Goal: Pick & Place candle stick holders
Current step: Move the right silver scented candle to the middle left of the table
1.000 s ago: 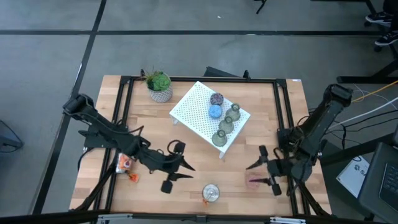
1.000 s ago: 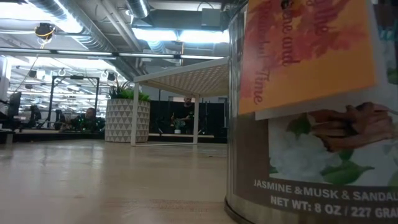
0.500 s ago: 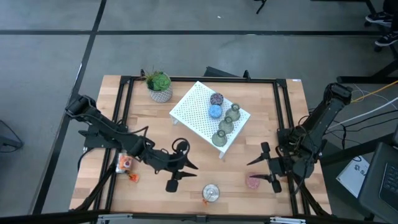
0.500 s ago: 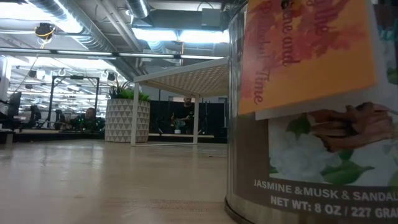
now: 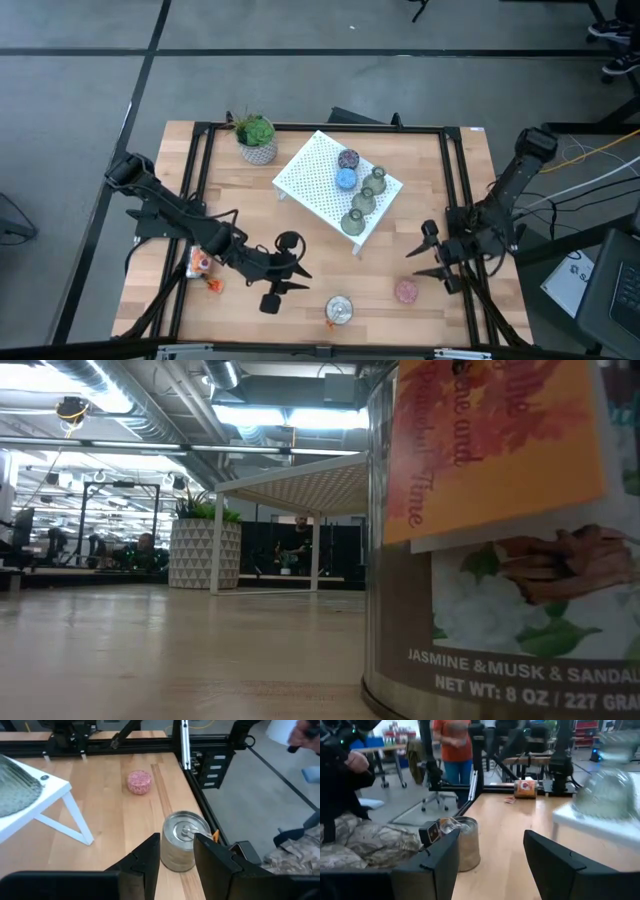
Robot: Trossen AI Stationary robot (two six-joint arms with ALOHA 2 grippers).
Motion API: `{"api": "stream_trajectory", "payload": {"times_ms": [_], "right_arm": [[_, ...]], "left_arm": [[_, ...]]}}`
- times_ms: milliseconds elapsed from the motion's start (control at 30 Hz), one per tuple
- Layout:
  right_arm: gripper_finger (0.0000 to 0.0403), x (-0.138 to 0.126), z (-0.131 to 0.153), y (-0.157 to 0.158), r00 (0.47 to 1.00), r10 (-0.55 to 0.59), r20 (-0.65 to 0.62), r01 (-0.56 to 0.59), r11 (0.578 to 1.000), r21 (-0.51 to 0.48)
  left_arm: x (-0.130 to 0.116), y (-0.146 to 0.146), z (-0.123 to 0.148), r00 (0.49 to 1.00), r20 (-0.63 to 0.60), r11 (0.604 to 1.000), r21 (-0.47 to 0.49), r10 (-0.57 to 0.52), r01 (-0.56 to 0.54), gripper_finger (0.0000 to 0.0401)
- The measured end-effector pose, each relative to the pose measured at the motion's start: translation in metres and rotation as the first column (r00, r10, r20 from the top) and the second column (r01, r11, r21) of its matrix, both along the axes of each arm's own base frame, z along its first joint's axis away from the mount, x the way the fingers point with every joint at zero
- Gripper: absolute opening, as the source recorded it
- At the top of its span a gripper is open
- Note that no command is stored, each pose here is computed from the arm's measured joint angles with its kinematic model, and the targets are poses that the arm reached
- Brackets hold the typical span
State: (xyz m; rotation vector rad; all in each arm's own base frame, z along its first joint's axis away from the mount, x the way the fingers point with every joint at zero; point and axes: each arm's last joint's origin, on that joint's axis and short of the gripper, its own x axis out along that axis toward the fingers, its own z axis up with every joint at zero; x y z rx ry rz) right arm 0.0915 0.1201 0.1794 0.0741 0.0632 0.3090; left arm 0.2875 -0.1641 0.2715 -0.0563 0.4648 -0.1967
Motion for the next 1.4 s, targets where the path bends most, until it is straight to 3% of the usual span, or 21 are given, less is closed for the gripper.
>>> {"api": "stream_trajectory", "payload": {"times_ms": [100,233,433,600,700,933,1100,1400], "right_arm": [[0.0218,-0.006,-0.016,-0.012,0.999,-0.022,0.049,0.02,0.999,0.032],[0.0218,-0.005,-0.008,-0.014,0.992,-0.06,0.114,0.066,0.996,-0.053],[0.0218,-0.006,-0.007,-0.018,0.983,0.121,0.138,-0.112,0.991,-0.069],[0.0218,-0.001,-0.011,-0.028,0.99,0.098,0.096,-0.09,0.992,-0.085],[0.0218,0.0,-0.01,-0.033,0.984,0.141,0.105,-0.131,0.986,-0.101],[0.0218,-0.004,-0.015,-0.045,0.988,0.134,0.073,-0.116,0.971,-0.208],[0.0218,-0.008,-0.012,-0.054,0.983,0.138,0.122,-0.104,0.962,-0.251],[0.0218,-0.01,-0.011,-0.068,0.954,0.245,0.174,-0.185,0.935,-0.304]], "left_arm": [[-0.001,-0.001,0.0,1.0,0.004,1.0,0.003,0.0,0.0,0.0112],[0.0,0.0,0.001,1.0,0.001,0.999,-0.02,0.025,-0.024,0.0115],[0.001,0.001,0.001,0.999,0.005,0.999,-0.038,0.038,-0.037,0.0115],[0.001,0.001,0.001,0.999,0.007,0.998,-0.038,0.05,-0.05,0.0116],[0.001,0.001,0.001,0.999,0.005,0.998,-0.037,0.049,-0.049,0.0116],[-0.001,-0.003,0.0,0.996,-0.029,0.994,-0.078,-0.08,0.078,0.0116],[-0.002,-0.003,-0.001,0.992,-0.039,0.992,-0.035,-0.12,0.119,0.0116],[-0.002,-0.003,-0.001,0.987,-0.021,0.985,0.062,-0.161,0.162,0.0116]]}}
